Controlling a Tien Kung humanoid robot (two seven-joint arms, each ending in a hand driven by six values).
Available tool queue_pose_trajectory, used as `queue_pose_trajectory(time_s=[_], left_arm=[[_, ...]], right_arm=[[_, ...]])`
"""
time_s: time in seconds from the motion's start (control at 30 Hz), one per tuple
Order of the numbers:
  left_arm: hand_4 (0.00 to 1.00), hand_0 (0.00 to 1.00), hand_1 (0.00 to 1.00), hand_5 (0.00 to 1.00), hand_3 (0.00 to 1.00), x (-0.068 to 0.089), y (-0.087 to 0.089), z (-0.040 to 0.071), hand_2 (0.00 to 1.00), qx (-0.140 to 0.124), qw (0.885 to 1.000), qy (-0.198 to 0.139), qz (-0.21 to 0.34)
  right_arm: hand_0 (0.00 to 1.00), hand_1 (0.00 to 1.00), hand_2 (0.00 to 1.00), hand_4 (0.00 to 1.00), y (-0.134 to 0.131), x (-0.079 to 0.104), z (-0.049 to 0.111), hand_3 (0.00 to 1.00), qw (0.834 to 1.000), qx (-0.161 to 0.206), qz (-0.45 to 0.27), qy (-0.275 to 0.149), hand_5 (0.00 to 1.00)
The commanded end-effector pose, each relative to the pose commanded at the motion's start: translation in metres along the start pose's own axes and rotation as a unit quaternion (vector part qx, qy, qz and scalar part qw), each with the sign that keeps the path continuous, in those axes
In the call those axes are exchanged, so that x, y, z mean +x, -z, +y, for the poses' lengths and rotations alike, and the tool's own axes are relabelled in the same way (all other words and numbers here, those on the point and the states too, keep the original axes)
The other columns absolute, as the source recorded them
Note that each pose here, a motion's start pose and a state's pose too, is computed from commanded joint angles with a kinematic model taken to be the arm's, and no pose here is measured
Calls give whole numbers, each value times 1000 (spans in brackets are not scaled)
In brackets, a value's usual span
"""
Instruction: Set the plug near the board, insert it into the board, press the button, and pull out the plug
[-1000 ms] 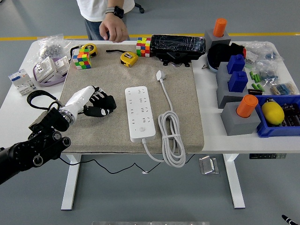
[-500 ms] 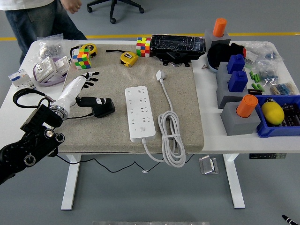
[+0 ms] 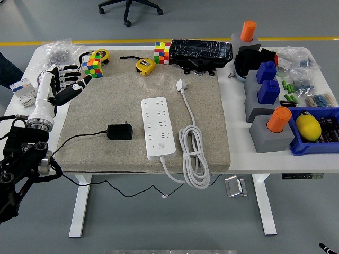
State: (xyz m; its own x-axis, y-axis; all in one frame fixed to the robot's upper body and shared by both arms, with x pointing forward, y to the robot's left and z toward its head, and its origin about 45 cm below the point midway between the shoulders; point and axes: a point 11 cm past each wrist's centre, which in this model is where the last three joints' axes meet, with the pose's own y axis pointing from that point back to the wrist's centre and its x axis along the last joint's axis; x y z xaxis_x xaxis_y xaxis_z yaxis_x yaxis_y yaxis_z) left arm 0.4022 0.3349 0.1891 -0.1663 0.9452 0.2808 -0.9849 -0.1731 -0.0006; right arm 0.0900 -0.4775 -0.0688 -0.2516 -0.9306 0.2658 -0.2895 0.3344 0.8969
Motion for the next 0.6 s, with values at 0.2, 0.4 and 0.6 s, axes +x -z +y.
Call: queue_pose_trajectory(time_s=[0.2,0.4,0.6], left_arm=[[824,471,577,278,605,7,-1,-1,569,-1,1000,-12,4],[824,471,577,278,605,13,3,0,569,6,1000,-23,8],[818,473,572,284,605,17,5,0,569,8,1000,-28,10]], right_arm=[[613,665,637,980,-3,1,0,565,1000,-4,0,-1,583],[613,665,637,980,-1,2,0,565,1000,-1,1,-3,583],[613,665,636,980,-1,1,0,565,1000,-2,3,-1,583]])
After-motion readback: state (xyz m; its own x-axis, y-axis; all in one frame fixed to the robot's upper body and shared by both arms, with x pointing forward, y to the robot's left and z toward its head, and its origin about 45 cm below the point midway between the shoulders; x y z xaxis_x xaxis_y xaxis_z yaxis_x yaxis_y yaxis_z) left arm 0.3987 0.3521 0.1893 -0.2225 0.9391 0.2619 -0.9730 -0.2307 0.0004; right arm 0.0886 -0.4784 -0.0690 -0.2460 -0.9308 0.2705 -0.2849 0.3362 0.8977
